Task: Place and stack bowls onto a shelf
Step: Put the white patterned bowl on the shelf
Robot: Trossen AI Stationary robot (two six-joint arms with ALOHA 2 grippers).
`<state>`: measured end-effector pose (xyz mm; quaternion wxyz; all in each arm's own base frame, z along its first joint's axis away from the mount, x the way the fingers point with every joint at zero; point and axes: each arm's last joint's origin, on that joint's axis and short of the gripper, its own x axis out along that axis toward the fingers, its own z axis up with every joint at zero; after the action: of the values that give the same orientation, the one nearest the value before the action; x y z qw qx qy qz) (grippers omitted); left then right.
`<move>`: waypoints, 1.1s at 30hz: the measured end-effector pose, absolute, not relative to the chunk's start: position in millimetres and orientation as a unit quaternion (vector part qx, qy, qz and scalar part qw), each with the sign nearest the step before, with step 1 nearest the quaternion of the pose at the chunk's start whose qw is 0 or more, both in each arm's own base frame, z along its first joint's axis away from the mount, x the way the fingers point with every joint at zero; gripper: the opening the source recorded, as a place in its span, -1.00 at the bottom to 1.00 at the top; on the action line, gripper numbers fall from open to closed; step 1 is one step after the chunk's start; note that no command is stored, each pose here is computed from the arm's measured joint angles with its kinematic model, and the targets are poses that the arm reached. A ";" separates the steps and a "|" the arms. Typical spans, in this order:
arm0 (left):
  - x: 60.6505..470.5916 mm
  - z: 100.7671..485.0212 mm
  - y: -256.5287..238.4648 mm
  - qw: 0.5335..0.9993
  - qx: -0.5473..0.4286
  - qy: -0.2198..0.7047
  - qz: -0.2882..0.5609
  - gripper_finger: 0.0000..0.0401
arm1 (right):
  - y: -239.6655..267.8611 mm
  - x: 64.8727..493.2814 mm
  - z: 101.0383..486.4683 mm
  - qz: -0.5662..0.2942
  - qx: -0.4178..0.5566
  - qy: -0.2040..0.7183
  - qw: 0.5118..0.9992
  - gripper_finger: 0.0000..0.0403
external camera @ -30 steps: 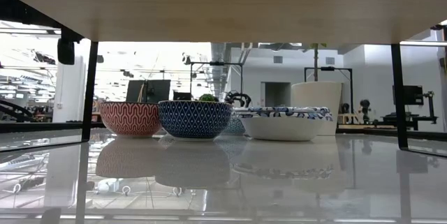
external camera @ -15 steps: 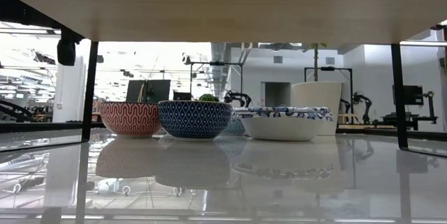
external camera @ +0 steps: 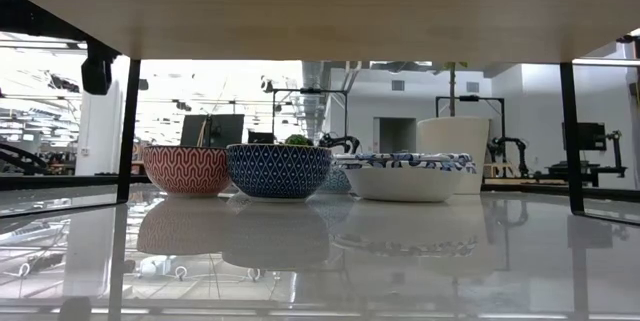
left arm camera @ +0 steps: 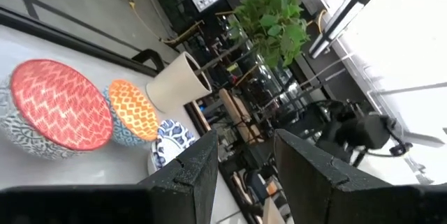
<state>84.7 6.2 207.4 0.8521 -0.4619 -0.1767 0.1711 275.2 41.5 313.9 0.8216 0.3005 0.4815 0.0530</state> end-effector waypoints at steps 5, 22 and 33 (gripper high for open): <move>84.8 207.3 6.2 0.853 -0.462 -0.176 0.170 -0.36 | 30.4 296.5 332.3 0.058 0.280 0.456 0.843 -0.90; 84.5 207.3 6.5 0.858 -0.448 -0.176 0.178 -0.36 | 19.6 416.5 334.4 0.141 0.246 0.423 0.861 -0.85; 84.6 207.3 6.2 0.859 -0.450 -0.174 0.172 -0.36 | 32.0 455.8 309.8 0.217 0.240 0.447 0.834 -0.85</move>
<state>84.6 6.2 207.3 0.8591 -0.4495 -0.1738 0.1724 455.8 32.0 309.8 0.8338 0.2397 0.4475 0.2169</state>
